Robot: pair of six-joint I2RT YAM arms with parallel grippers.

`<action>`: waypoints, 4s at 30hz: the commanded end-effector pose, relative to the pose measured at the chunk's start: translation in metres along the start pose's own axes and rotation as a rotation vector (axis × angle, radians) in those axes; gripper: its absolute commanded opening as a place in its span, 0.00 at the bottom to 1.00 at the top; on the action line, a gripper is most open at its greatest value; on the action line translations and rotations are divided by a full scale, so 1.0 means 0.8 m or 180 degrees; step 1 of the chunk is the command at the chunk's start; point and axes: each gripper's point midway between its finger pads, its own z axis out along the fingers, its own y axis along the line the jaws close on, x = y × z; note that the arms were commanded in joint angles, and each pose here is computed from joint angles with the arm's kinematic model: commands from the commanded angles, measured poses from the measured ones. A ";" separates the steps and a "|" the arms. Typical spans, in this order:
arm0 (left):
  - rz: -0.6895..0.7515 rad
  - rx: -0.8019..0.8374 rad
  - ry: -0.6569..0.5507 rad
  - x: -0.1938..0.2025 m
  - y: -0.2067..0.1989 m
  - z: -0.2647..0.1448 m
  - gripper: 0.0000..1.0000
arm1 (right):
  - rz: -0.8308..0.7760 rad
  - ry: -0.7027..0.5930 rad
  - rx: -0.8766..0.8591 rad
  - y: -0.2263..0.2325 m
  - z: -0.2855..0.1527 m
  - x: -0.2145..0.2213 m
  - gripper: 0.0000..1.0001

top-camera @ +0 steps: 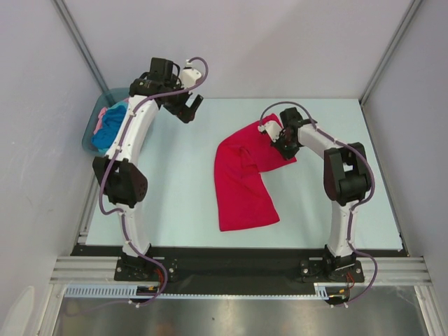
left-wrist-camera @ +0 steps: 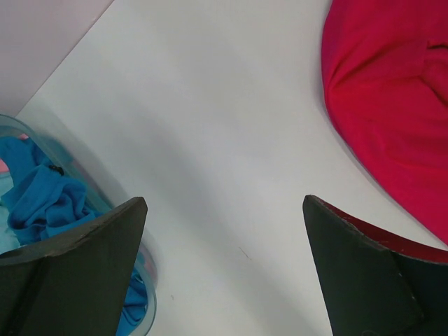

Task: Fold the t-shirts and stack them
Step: Fold the tshirt

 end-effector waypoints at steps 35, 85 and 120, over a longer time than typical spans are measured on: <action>0.0127 -0.0109 0.0012 0.002 0.001 -0.019 1.00 | -0.0934 0.0061 0.1784 -0.232 0.133 -0.097 0.00; 0.0314 -0.0003 -0.0178 -0.019 -0.019 0.013 1.00 | -0.0178 -0.0131 -0.0517 -0.044 0.035 -0.091 0.00; 0.0336 -0.0016 -0.0184 -0.029 -0.023 0.025 1.00 | -0.0569 -0.0097 0.0130 -0.074 0.099 -0.111 0.00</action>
